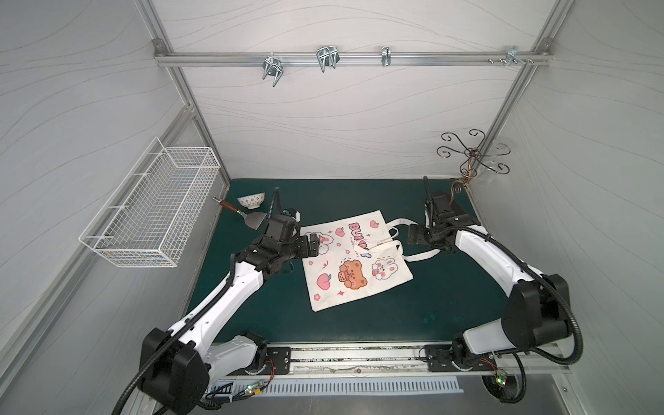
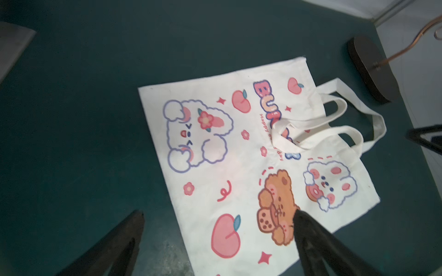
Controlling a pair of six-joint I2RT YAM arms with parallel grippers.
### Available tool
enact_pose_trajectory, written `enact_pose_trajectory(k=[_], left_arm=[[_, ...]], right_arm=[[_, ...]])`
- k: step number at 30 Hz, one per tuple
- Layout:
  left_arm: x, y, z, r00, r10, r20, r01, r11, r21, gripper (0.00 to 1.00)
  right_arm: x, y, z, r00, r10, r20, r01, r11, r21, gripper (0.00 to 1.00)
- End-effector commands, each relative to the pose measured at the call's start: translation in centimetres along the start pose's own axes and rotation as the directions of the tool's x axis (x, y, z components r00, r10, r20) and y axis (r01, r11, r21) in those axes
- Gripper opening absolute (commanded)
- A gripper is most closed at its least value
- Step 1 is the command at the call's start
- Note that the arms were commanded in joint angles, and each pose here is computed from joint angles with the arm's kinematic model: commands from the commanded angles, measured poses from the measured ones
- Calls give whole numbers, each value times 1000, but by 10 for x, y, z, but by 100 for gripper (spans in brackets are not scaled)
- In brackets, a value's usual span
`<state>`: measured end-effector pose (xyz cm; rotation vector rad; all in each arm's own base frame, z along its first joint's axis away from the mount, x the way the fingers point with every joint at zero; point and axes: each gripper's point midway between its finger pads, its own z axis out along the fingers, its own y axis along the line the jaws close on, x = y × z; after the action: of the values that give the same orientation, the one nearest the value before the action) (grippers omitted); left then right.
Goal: Place the art knife into the pouch
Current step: Close the pouch at the center of the board, then reset both arms
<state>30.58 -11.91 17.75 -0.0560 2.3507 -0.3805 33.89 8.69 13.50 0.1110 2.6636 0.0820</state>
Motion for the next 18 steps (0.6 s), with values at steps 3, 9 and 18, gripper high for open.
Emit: enact_pose_trajectory(k=[3, 9, 18], left_arm=[[-17, 45, -19, 966, -38, 257, 85, 981, -175, 99], [-22, 84, -16, 908, 100, 406, 63, 928, -368, 99], [-45, 107, 18, 878, 260, 402, -14, 853, -521, 99]], right_arm=[[-5, -28, -14, 999, -5, 50, -2, 992, 126, 99], [-21, -54, -20, 988, 27, 152, -56, 980, 189, 99], [-56, -52, 8, 912, -45, 408, 81, 994, -71, 99]])
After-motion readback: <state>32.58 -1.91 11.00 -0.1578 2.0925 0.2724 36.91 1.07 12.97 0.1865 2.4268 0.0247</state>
